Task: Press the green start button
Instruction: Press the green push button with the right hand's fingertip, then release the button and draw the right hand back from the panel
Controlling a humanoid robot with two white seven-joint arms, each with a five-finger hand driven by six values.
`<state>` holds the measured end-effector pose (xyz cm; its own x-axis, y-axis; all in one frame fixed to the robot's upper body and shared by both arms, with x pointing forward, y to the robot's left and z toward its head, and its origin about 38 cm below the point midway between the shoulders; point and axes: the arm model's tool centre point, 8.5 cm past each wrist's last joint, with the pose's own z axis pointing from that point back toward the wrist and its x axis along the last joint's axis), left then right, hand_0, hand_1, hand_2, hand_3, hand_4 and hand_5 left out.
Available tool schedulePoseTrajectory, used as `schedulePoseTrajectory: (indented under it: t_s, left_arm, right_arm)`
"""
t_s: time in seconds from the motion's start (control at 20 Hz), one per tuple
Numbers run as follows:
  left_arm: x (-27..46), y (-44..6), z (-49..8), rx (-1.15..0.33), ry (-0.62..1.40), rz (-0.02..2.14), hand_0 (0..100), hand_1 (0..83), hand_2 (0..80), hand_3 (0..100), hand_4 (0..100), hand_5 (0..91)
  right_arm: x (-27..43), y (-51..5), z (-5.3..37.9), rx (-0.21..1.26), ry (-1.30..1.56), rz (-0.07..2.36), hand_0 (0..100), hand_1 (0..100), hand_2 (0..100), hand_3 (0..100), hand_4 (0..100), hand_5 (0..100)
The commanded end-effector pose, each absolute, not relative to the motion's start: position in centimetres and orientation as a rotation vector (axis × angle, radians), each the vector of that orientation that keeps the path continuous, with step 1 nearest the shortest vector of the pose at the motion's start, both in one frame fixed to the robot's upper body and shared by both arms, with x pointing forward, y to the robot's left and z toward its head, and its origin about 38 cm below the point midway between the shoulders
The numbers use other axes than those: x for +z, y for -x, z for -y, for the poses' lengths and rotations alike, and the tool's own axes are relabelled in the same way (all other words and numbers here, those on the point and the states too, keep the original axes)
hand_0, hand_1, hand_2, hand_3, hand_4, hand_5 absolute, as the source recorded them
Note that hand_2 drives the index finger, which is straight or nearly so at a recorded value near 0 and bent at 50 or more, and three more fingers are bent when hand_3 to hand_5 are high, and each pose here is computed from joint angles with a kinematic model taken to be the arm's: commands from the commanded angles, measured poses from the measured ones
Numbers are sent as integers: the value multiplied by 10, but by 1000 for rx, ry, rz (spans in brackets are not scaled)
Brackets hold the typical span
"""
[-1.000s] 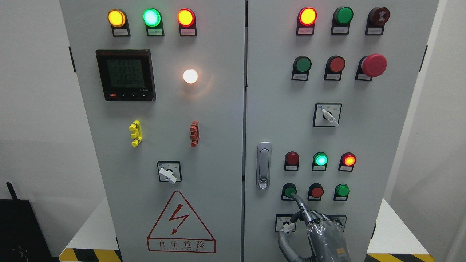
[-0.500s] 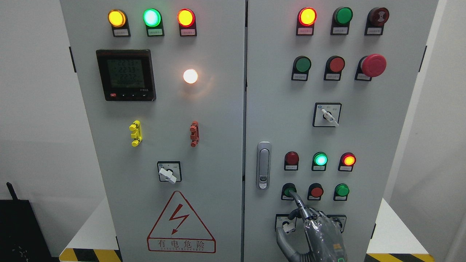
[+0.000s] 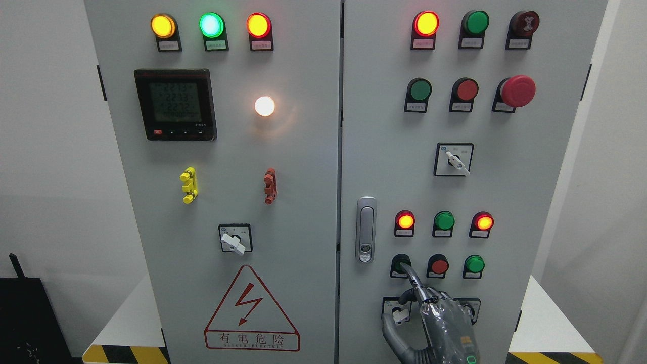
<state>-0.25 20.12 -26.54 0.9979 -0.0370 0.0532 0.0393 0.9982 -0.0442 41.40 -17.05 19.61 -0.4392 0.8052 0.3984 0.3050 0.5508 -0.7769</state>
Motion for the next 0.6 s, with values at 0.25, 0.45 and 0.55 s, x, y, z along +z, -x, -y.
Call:
schedulePoseTrajectory:
  t_s: [0.25, 0.45, 0.55]
  left_arm:
    - [-265, 2, -201, -38, 45, 53, 120, 556, 0, 0, 0, 0]
    - [-265, 2, -201, -38, 45, 53, 120, 556, 0, 0, 0, 0]
    - [-265, 2, -201, -38, 45, 53, 120, 556, 0, 0, 0, 0]
  right_arm:
    - [196, -412, 181, 769, 907, 1985, 553, 355, 0, 559, 557, 426]
    - [198, -407, 181, 765, 908, 1994, 565, 363, 0, 567, 558, 427]
    - [199, -405, 182, 763, 909, 2001, 572, 366, 0, 571, 558, 428]
